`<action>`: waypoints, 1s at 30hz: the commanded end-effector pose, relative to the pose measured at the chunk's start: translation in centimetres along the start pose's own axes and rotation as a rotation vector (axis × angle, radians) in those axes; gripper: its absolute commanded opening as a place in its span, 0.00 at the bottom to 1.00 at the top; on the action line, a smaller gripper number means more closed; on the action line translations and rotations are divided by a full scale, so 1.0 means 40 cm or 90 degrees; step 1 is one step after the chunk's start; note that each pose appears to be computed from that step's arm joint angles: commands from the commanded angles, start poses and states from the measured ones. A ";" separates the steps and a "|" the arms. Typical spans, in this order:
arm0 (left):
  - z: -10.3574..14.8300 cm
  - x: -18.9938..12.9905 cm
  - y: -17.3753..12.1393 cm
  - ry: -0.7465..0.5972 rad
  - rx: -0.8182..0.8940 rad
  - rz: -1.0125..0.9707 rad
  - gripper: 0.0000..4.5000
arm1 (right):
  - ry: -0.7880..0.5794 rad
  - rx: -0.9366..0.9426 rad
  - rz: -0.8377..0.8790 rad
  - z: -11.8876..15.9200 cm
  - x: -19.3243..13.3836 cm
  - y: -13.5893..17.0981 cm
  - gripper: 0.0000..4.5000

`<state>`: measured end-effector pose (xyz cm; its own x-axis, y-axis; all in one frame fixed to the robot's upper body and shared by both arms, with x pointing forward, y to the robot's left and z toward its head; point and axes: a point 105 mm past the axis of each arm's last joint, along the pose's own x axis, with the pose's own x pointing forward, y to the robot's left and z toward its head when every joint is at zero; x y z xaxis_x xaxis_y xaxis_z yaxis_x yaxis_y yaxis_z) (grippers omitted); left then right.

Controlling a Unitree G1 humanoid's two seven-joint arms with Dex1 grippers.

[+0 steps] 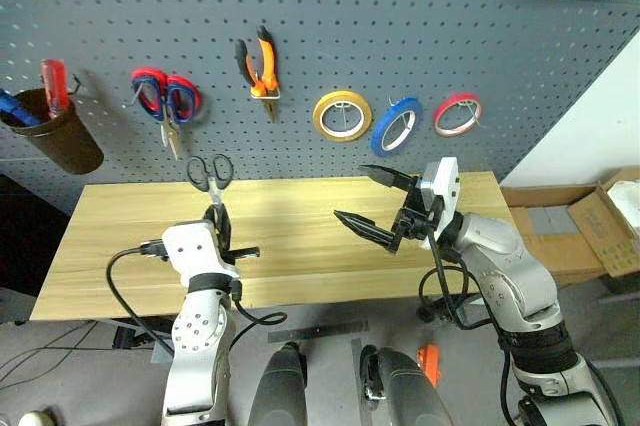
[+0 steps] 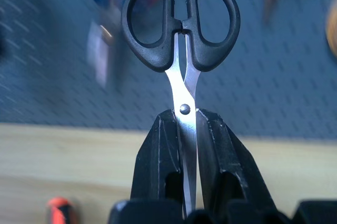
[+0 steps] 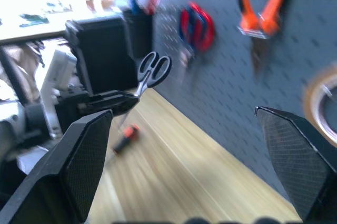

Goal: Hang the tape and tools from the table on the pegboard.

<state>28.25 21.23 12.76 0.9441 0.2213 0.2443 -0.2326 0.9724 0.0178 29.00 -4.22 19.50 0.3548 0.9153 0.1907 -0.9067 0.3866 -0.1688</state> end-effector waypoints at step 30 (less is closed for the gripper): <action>0.107 0.252 0.051 -0.089 -0.040 -0.068 0.02 | -0.069 -0.069 -0.027 0.078 0.099 -0.045 1.00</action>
<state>36.17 25.75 18.10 0.9320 0.1363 0.3358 -0.1409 0.9900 -0.0105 31.73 -1.42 21.95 0.3736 0.8903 0.2603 -0.8776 0.4301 -0.2117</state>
